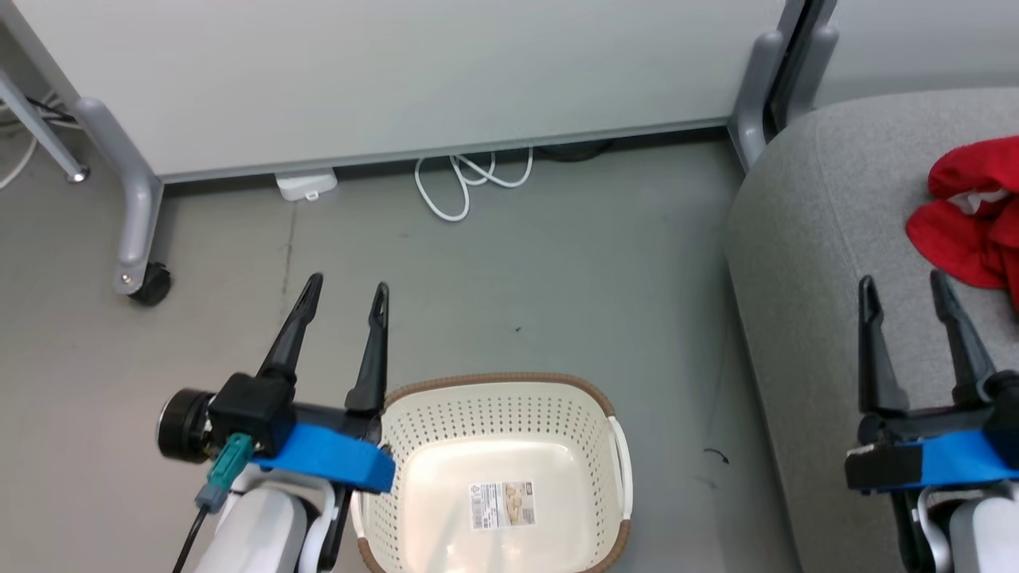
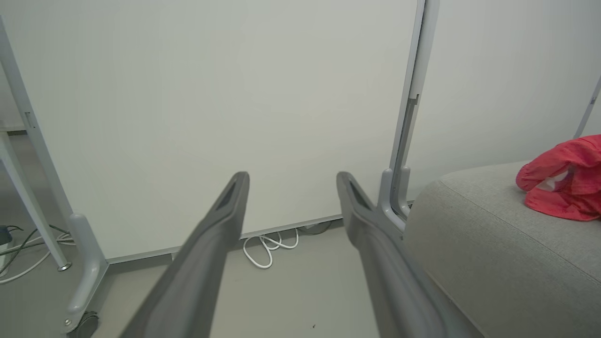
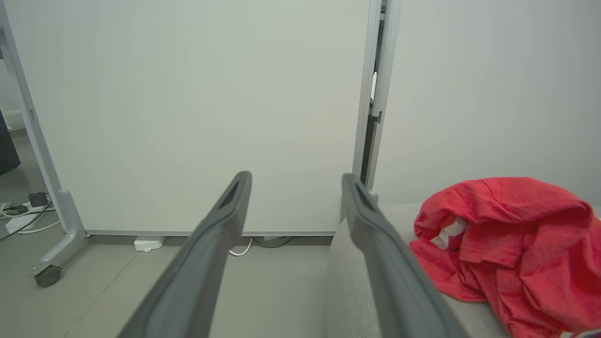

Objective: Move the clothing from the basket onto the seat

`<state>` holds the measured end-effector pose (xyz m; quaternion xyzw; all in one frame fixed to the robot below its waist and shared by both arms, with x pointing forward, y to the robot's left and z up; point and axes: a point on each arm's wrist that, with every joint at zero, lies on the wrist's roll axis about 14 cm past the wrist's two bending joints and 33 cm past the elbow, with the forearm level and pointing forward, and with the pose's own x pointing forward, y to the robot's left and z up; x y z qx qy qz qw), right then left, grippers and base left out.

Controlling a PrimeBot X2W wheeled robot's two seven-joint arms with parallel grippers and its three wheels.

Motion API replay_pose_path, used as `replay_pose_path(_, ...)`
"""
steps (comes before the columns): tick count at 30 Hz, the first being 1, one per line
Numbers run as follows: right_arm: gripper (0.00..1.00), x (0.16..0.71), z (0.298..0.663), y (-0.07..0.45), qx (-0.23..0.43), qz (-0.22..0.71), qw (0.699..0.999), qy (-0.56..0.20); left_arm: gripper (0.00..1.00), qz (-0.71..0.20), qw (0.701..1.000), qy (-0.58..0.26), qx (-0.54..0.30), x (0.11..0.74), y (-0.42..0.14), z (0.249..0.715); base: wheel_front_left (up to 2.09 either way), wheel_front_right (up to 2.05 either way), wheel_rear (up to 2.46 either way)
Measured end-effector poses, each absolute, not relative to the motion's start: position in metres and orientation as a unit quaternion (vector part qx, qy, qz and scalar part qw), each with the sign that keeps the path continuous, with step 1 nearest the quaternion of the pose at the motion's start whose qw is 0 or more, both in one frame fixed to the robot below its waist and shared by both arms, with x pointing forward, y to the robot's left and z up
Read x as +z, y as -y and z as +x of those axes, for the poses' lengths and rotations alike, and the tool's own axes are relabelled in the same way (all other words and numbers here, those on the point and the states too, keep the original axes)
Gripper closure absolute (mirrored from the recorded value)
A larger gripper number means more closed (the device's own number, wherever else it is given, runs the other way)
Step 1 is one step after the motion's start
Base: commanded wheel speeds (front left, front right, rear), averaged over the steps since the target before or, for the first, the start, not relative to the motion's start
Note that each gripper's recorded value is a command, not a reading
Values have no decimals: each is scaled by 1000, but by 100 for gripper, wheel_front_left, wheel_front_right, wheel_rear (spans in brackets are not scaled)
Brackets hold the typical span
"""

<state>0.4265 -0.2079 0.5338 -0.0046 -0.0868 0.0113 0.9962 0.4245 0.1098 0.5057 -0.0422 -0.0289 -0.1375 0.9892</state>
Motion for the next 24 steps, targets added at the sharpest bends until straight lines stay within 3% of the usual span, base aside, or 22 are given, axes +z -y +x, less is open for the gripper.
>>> replay_pose_path(24,0,546,386,176,43,3,994,102,0,-41,998,28,-36,501,-174,370,0,0,0)
